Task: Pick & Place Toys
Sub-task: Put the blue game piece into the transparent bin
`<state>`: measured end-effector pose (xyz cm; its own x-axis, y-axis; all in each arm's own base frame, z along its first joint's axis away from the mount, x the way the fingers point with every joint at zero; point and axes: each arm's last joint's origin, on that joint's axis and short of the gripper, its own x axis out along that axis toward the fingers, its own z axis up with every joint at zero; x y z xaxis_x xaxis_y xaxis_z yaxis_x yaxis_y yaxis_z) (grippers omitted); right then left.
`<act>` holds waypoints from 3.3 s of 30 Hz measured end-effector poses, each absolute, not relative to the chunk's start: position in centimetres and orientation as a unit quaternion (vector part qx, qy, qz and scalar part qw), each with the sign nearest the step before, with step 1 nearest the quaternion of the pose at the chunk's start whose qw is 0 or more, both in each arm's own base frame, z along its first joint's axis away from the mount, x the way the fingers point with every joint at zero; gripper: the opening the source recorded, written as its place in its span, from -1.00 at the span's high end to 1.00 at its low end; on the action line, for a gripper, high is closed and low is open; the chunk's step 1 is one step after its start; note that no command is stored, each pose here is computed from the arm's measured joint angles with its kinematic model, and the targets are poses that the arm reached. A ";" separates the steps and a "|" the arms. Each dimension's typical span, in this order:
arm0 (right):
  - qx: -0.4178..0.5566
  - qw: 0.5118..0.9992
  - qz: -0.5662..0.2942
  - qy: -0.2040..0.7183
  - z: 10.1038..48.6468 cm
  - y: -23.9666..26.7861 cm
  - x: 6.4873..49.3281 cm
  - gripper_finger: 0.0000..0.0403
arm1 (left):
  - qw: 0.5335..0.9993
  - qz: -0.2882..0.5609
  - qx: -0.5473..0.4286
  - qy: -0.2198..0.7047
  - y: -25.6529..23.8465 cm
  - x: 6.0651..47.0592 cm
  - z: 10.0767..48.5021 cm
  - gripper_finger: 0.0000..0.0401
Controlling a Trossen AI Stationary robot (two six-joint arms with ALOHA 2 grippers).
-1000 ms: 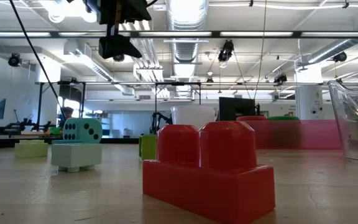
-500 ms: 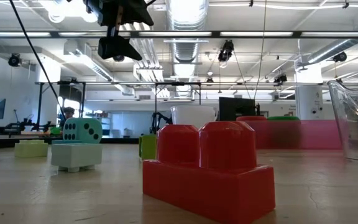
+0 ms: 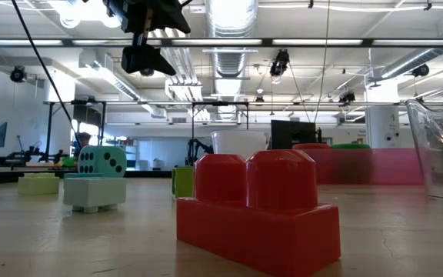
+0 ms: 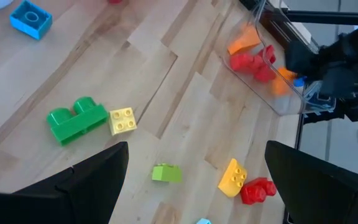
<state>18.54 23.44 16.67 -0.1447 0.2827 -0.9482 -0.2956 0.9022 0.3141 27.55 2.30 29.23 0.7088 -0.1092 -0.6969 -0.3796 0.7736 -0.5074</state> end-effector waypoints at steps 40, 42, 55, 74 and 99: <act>0.027 0.654 0.181 0.734 15.5 23.0 18.3 -0.45 | 0.861 0.086 -0.336 0.372 2.3 27.5 29.2 -0.89; 0.034 0.652 0.169 0.739 15.5 22.9 18.2 -0.57 | 0.861 0.086 -0.336 0.372 2.3 27.5 29.2 -0.89; 0.036 0.638 0.125 0.759 18.5 23.5 18.5 -0.74 | 0.839 0.135 -0.361 0.384 2.5 27.3 28.7 -0.88; 0.044 0.670 0.004 0.742 27.7 23.9 18.6 -0.74 | 0.700 0.214 -0.309 0.607 0.0 27.3 22.2 -0.87; 0.149 0.794 -0.209 0.551 30.2 21.8 19.3 -0.74 | 0.690 0.210 -0.304 0.622 -4.2 26.5 16.8 -0.87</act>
<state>19.35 21.78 30.16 0.3059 -0.1679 -0.9372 0.4962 0.8682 0.0064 26.53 -4.22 16.78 0.1377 -0.0896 -0.9864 -0.6682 0.7268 -0.1593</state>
